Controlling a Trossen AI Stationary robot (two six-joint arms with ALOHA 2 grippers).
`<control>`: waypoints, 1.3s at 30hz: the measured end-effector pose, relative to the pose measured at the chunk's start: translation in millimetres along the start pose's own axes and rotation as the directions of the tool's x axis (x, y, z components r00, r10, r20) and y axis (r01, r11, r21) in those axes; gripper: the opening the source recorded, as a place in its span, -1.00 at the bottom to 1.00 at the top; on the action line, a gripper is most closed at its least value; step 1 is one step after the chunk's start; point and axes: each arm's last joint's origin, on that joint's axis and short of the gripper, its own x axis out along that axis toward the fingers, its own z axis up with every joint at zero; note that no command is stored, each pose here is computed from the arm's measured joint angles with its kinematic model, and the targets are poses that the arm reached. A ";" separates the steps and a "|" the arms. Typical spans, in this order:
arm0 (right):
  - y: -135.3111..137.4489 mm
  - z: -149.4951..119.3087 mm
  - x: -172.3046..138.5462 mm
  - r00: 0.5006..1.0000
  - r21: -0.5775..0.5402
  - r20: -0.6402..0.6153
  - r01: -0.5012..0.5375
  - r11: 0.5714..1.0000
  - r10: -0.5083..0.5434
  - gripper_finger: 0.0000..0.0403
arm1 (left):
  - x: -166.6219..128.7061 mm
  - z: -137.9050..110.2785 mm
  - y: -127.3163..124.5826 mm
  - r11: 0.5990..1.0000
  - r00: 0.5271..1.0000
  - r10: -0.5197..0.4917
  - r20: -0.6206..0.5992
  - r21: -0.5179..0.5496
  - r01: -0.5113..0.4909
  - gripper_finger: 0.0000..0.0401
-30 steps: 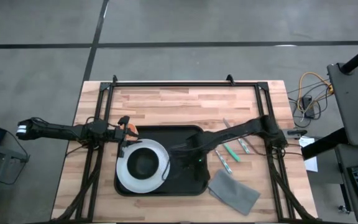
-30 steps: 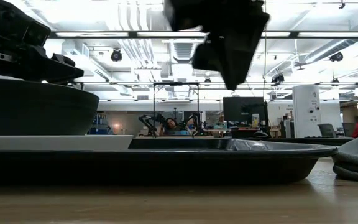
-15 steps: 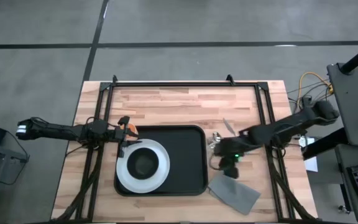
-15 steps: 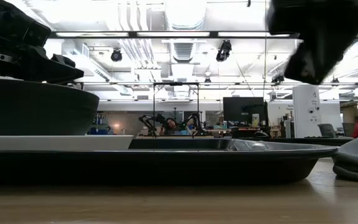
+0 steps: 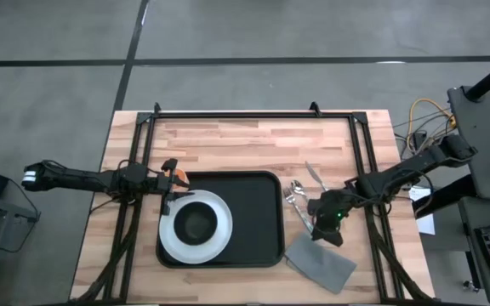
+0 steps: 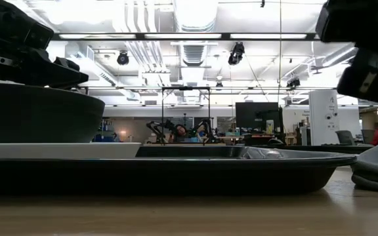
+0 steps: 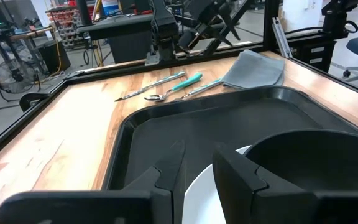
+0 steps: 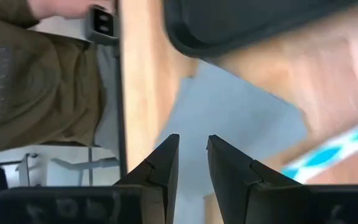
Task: Set up tray
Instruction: Put the gray napkin on the black tray to the right side of the white plate
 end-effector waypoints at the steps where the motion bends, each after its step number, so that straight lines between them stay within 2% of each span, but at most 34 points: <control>1: -1.4 -0.9 -0.1 1.000 0.020 -0.010 0.012 1.000 -0.012 -0.61 | 0.0 0.0 0.0 1.000 1.000 0.001 0.000 0.000 -0.001 -0.69; 8: -5.1 -6.1 1.6 0.994 0.116 -0.106 0.024 0.993 -0.012 -0.52 | 0.0 0.0 0.0 1.000 1.000 0.000 0.000 0.000 0.000 -0.69; 13: -0.5 0.5 6.7 0.991 0.130 -0.132 0.022 0.991 -0.004 -0.41 | -0.1 0.1 0.0 1.000 1.000 0.001 0.001 0.000 -0.001 -0.69; 22: -10.0 3.7 36.8 0.957 0.168 -0.282 0.122 0.978 -0.071 -0.25 | 0.3 -0.3 0.0 1.000 1.000 0.000 -0.005 0.000 0.000 -0.69; 26: -9.3 5.6 45.1 0.949 0.166 -0.306 0.131 0.977 -0.075 -0.22 | 0.3 -0.6 -0.1 1.000 1.000 0.000 -0.005 0.000 0.000 -0.69; 32: -7.1 9.4 53.3 0.939 0.163 -0.337 0.122 0.979 -0.061 -0.26 | 0.3 -0.4 0.0 1.000 1.000 -0.001 -0.005 0.000 0.001 -0.69; 39: -17.6 7.0 68.1 0.916 0.178 -0.387 0.182 0.967 -0.101 -0.47 | 0.3 -0.9 -0.1 1.000 1.000 -0.001 -0.009 0.000 0.001 -0.69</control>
